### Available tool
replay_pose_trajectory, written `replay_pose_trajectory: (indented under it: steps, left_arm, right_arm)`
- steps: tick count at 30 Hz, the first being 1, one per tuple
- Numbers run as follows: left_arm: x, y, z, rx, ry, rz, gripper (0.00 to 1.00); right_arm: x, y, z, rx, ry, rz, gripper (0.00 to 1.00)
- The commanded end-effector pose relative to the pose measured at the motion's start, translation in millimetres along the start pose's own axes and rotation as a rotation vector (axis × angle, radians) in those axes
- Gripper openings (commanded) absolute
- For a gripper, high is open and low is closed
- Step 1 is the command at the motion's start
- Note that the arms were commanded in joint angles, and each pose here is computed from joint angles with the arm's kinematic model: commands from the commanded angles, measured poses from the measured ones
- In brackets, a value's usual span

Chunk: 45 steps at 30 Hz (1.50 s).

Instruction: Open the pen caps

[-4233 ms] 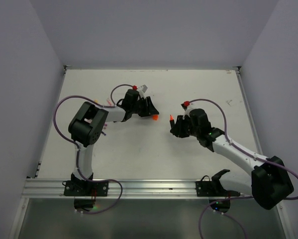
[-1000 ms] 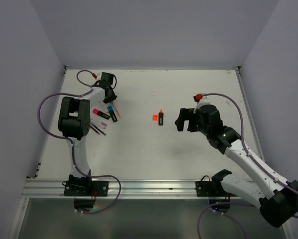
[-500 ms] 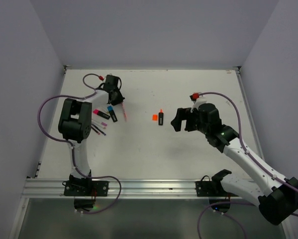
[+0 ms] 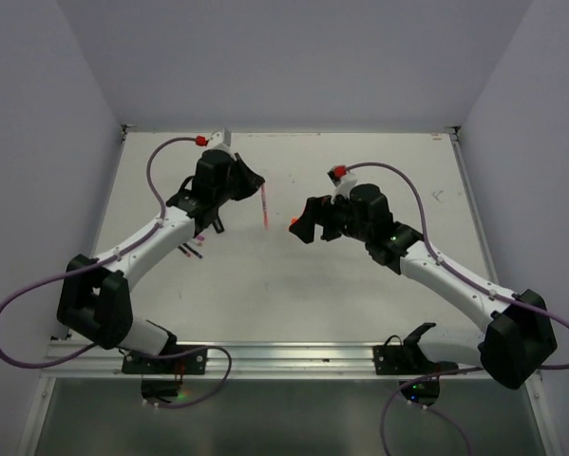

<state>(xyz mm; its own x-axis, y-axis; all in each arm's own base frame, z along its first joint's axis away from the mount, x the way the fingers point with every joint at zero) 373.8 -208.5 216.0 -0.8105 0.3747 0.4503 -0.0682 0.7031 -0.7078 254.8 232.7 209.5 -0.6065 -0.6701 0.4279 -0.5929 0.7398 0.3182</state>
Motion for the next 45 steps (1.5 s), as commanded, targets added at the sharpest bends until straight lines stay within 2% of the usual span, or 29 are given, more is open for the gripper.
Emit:
replay_pose_trajectory:
  steps: [1, 7, 13, 17, 24, 27, 28, 30, 31, 34, 35, 38, 40, 45]
  left_arm:
    - [27.0, -31.4, -2.8, 0.024, -0.061, 0.151, 0.00]
    - [68.0, -54.8, 2.5, 0.046, -0.091, 0.325, 0.00]
    - [91.0, -69.4, 0.1, 0.047, -0.121, 0.421, 0.00]
    - [99.1, -70.4, 1.7, 0.043, -0.137, 0.446, 0.00]
    - [114.0, -73.1, 3.6, 0.043, -0.154, 0.503, 0.00]
    - [117.7, -73.0, 4.5, 0.045, -0.156, 0.516, 0.00]
    - [117.8, -72.5, 5.3, 0.045, -0.156, 0.521, 0.00]
    - [119.9, -74.2, 7.1, 0.041, -0.144, 0.539, 0.01]
    - [120.6, -74.6, 6.7, 0.037, -0.143, 0.542, 0.03]
    - [124.0, -77.7, 10.8, -0.001, -0.114, 0.562, 0.33]
    - [125.6, -78.1, 10.7, -0.012, -0.112, 0.564, 0.50]
    - [126.4, -76.9, 11.1, -0.072, -0.102, 0.548, 0.69]
    - [129.2, -79.4, 12.0, -0.115, -0.083, 0.557, 0.74]
    - [132.5, -88.6, 10.2, -0.170, -0.017, 0.602, 0.72]
  right_arm:
    - [-9.3, 27.8, -43.9, 0.004, -0.144, -0.112, 0.93]
    - [-22.3, 54.2, -58.2, -0.002, -0.164, -0.227, 0.90]
    - [-29.8, 73.6, -69.4, -0.003, -0.187, -0.314, 0.88]
    - [-33.3, 80.9, -74.4, -0.009, -0.198, -0.348, 0.81]
    - [-38.0, 84.6, -68.6, -0.015, -0.182, -0.376, 0.53]
    - [-36.3, 85.4, -67.7, -0.012, -0.184, -0.385, 0.36]
    - [-35.6, 85.6, -67.0, -0.009, -0.184, -0.388, 0.23]
    - [-33.1, 85.3, -65.4, -0.001, -0.181, -0.387, 0.10]
    - [-32.3, 84.5, -63.9, 0.008, -0.177, -0.384, 0.00]
    - [-27.9, 81.7, -56.3, 0.023, -0.159, -0.373, 0.00]
    - [-26.5, 80.9, -55.0, 0.027, -0.159, -0.369, 0.00]
    - [-18.8, 80.8, -50.6, 0.043, -0.155, -0.370, 0.00]
    - [-14.4, 79.9, -48.1, 0.055, -0.154, -0.370, 0.00]
    - [-6.3, 84.9, -42.6, 0.089, -0.140, -0.421, 0.00]
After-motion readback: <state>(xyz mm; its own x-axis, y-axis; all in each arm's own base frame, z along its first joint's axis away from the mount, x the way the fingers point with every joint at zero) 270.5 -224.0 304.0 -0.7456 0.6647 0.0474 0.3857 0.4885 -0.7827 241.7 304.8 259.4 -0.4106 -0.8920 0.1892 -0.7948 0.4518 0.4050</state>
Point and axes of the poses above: each gripper's point midway between its finger pads, its own x axis back along the fingers, its own y axis along the line the jaws close on, z = x × y, the point moved 4 cm from there along x, back along the fingers, and after that the axes turned 10 degrees about x, right-handed, at the moved point
